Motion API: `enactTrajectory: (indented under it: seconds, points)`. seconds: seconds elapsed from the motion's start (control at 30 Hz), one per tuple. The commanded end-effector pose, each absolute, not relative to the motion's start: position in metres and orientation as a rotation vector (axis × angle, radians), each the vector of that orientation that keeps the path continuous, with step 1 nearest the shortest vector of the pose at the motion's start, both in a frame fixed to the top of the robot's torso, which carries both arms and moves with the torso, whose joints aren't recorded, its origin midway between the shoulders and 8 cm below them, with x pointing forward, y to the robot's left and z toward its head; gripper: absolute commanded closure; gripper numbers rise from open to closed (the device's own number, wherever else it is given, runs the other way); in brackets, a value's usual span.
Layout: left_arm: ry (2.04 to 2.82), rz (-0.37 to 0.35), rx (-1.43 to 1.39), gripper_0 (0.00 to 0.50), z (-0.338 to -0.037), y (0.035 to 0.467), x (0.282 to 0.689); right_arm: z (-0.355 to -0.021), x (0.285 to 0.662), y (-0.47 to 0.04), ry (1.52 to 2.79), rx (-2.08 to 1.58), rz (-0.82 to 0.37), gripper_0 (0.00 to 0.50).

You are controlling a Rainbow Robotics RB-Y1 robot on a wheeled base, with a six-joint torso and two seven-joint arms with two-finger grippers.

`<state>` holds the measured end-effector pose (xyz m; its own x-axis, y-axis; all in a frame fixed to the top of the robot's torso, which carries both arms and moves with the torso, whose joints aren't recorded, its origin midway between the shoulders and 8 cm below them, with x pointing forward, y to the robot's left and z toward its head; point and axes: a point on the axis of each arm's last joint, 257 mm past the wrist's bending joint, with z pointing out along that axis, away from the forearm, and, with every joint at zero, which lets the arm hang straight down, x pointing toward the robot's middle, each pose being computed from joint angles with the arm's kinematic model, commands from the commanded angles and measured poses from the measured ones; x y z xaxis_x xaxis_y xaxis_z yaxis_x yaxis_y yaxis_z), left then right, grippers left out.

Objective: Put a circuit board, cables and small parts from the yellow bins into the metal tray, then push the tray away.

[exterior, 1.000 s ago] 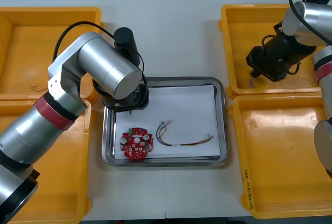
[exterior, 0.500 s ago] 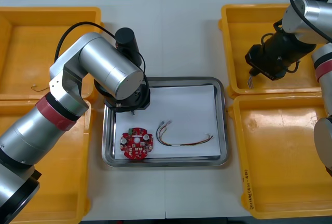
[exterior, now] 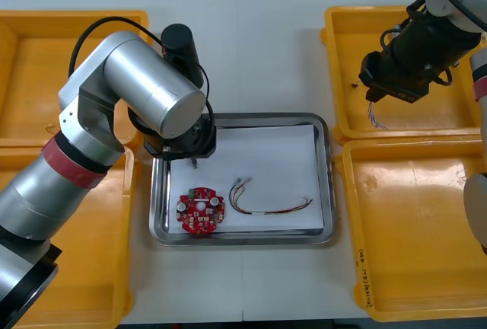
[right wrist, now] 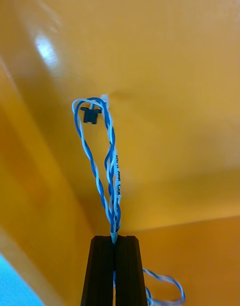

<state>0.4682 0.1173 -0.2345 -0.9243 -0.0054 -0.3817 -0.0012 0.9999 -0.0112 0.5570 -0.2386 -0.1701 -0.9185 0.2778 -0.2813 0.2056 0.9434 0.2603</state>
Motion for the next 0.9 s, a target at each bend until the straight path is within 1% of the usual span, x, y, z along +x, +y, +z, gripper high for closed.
enactTrajectory:
  seconds: [0.03,0.13,0.2,0.27,0.4,0.5,0.6,0.73,0.9]
  points:
    - [2.703,-0.059,0.128,0.0,-0.197,0.112,0.462,-0.143,0.555,-0.24,2.755,0.226,0.307,0.5]
    - [2.688,-0.069,0.122,0.0,-0.18,0.117,0.458,-0.137,0.55,-0.231,2.759,0.164,0.306,0.5]
    - [2.658,-0.1,0.123,0.0,-0.167,0.114,0.46,-0.133,0.548,-0.228,2.755,0.131,0.298,0.5]
    - [2.614,-0.141,0.121,0.0,-0.147,0.112,0.464,-0.131,0.545,-0.222,2.755,0.086,0.287,0.5]
    - [2.568,-0.177,0.123,0.0,-0.123,0.113,0.469,-0.133,0.539,-0.216,2.739,0.024,0.269,0.5]
    - [2.546,-0.174,0.124,0.0,-0.108,0.119,0.474,-0.139,0.531,-0.215,2.733,-0.019,0.245,0.5]
    - [2.529,-0.142,0.118,0.0,-0.097,0.132,0.479,-0.141,0.526,-0.213,2.727,-0.05,0.247,0.5]
    - [2.541,-0.134,0.085,0.0,-0.088,0.152,0.486,-0.145,0.52,-0.211,2.731,-0.078,0.242,0.5]
    - [2.558,-0.103,0.06,0.0,-0.078,0.179,0.493,-0.147,0.513,-0.207,2.727,-0.089,0.242,0.5]
